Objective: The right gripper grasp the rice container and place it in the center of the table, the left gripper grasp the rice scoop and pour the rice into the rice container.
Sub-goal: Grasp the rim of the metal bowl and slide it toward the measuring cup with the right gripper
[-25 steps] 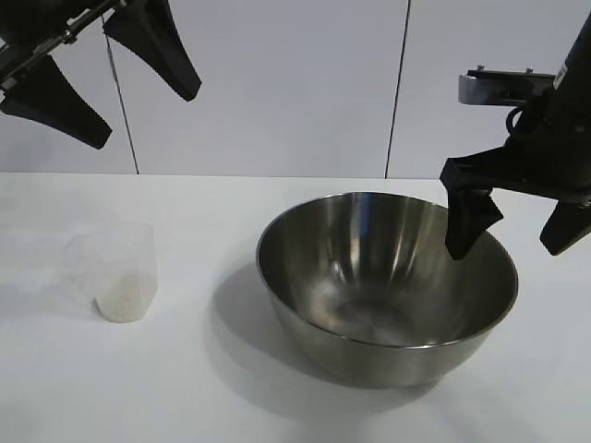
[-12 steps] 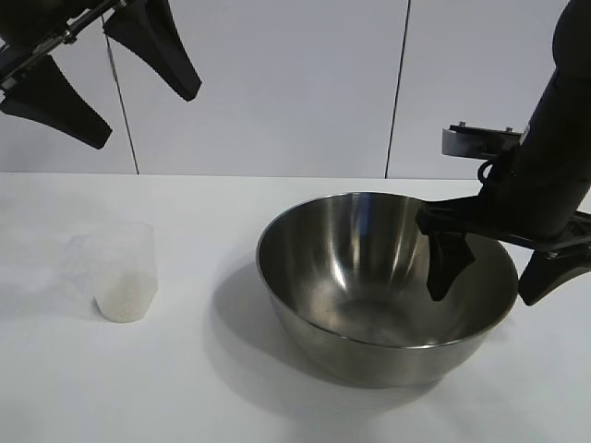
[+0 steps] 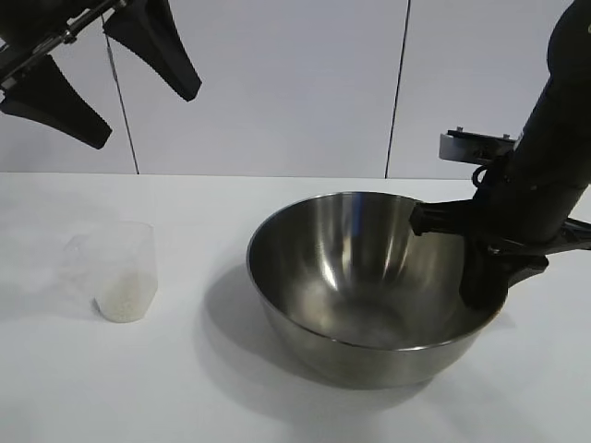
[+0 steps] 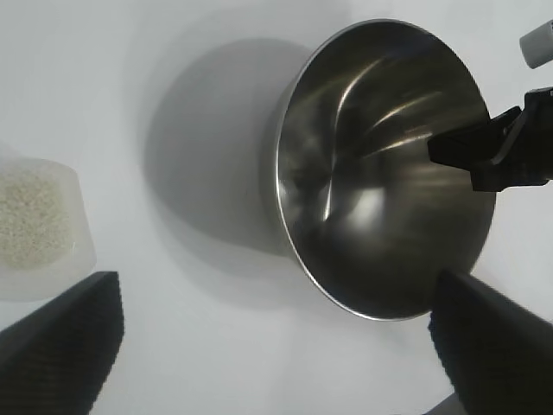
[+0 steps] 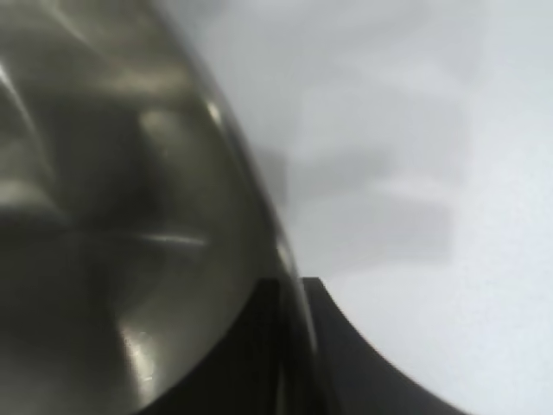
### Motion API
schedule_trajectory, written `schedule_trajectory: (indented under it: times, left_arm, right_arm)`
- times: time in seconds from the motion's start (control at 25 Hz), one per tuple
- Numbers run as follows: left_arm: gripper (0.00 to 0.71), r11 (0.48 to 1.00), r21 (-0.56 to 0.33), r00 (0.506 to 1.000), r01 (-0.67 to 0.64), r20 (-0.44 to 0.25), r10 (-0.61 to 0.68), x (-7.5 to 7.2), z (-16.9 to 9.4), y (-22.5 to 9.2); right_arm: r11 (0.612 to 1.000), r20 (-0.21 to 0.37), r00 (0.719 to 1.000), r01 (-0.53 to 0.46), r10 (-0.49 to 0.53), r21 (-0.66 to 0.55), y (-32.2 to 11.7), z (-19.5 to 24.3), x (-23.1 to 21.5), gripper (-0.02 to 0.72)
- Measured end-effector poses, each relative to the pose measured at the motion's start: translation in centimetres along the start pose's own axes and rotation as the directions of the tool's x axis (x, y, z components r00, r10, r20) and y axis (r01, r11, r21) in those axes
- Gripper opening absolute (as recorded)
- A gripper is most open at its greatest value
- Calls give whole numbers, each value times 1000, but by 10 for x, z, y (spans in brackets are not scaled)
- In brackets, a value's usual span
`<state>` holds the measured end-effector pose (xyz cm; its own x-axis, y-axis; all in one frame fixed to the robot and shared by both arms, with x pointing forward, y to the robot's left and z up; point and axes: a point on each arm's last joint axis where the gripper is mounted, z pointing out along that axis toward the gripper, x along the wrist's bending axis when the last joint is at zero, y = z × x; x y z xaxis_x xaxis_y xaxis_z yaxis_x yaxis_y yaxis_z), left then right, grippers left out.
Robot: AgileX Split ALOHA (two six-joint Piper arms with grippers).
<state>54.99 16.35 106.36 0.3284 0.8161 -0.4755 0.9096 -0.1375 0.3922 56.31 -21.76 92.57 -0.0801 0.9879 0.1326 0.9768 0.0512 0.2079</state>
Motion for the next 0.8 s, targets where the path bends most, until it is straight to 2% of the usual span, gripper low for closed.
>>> schedule_trajectory:
  times: [0.2,0.36,0.52,0.64,0.8]
  left_arm:
    - [694,1000,0,1000,0,0,0,0,0,0]
    - [694,1000,0,1000,0,0,0,0,0,0]
    - [694,1000,0,1000,0,0,0,0,0,0]
    - [694,1000,-3,1000,0,-1,0,0,0,0]
    - [694,1000,-16,1000,0,-4,0,0,0,1]
  right_arm:
    - [1000,-29,999,-26,27,8,1,-1,-4,10]
    - [997,-106,992,-69,70,16,3,-5,-17,10]
    - [995,-167,982,-95,88,-36,6,-22,-32,10]
    - [991,-189,977,-117,101,-71,8,-32,-36,10]
    - [992,-198,975,-113,99,-56,7,-32,-35,10]
